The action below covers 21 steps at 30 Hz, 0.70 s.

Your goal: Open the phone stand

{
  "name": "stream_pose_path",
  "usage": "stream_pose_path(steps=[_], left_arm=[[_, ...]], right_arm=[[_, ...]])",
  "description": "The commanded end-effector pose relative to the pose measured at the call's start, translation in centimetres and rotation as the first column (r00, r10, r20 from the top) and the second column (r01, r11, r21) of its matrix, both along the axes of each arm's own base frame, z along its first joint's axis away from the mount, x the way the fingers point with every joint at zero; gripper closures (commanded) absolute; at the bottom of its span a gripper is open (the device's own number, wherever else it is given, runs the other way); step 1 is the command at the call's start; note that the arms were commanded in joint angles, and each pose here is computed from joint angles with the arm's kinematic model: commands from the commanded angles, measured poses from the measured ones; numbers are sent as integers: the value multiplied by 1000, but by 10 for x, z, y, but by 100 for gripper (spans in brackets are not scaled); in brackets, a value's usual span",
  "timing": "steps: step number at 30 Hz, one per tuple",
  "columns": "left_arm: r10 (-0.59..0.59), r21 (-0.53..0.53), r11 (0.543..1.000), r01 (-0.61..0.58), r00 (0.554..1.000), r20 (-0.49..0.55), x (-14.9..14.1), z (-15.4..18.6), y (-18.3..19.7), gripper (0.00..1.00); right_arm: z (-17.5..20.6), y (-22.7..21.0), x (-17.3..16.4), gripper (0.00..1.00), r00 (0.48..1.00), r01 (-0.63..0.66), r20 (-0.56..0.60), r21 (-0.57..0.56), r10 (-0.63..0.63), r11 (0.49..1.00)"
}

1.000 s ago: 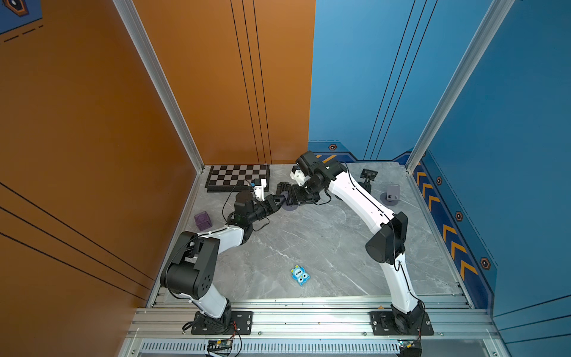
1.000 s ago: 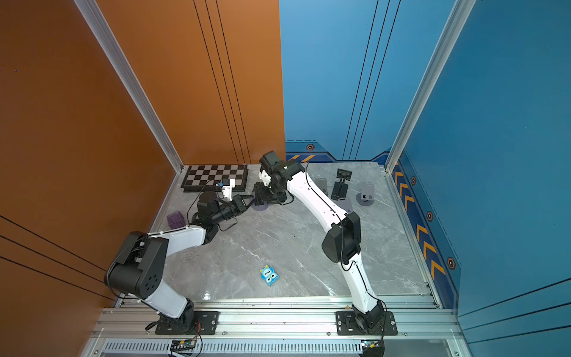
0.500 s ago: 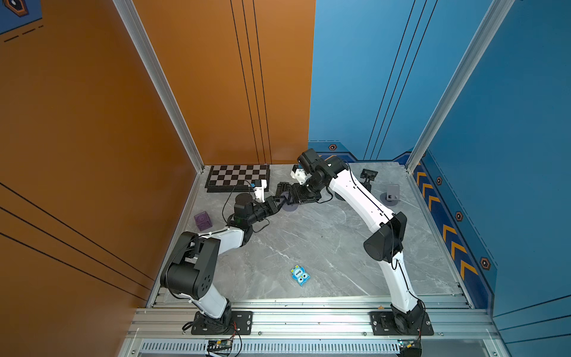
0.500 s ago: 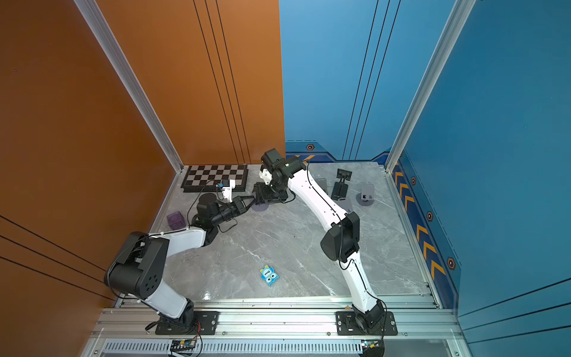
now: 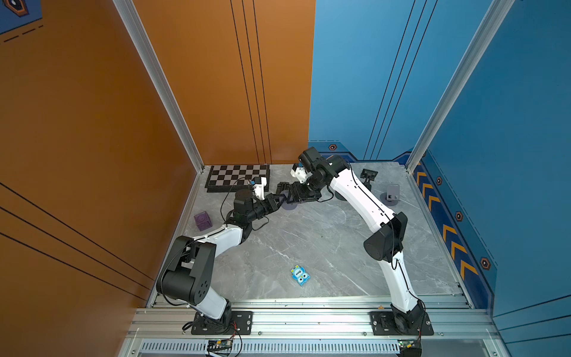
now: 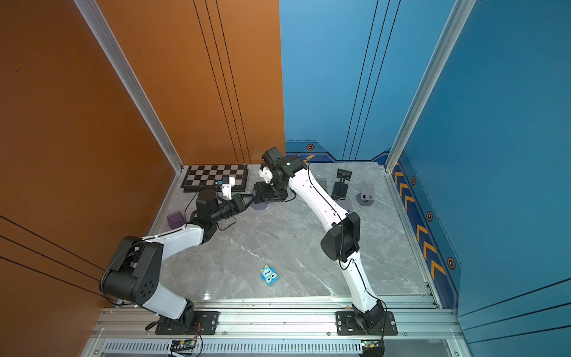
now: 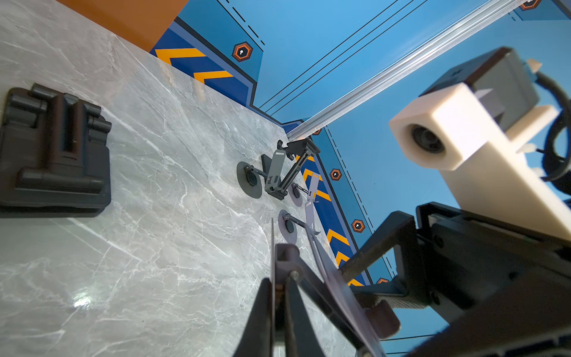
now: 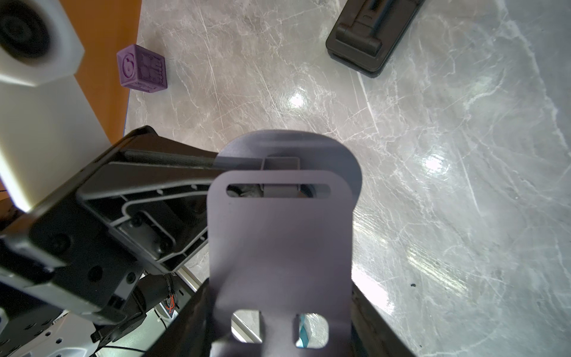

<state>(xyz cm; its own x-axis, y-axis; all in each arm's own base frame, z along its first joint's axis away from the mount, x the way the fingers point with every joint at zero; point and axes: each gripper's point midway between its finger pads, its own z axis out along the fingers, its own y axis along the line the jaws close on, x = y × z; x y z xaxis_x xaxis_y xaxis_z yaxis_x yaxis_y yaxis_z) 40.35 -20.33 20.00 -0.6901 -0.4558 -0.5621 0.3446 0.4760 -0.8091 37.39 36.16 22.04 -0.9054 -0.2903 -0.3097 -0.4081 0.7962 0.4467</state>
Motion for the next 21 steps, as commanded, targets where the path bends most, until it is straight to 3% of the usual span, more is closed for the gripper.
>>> stream_pose_path(steps=[1,13,21], left_arm=[[-32,47,998,38,990,-135,-16,-30,-3,100],[-13,13,1000,13,998,-60,-13,10,0,100],[-12,10,1000,12,998,-57,-16,14,4,100]], right_arm=[[62,24,18,36,983,-52,182,180,19,982],[48,39,6,2,987,-85,150,172,59,981],[29,24,15,0,992,-30,127,118,14,993]])
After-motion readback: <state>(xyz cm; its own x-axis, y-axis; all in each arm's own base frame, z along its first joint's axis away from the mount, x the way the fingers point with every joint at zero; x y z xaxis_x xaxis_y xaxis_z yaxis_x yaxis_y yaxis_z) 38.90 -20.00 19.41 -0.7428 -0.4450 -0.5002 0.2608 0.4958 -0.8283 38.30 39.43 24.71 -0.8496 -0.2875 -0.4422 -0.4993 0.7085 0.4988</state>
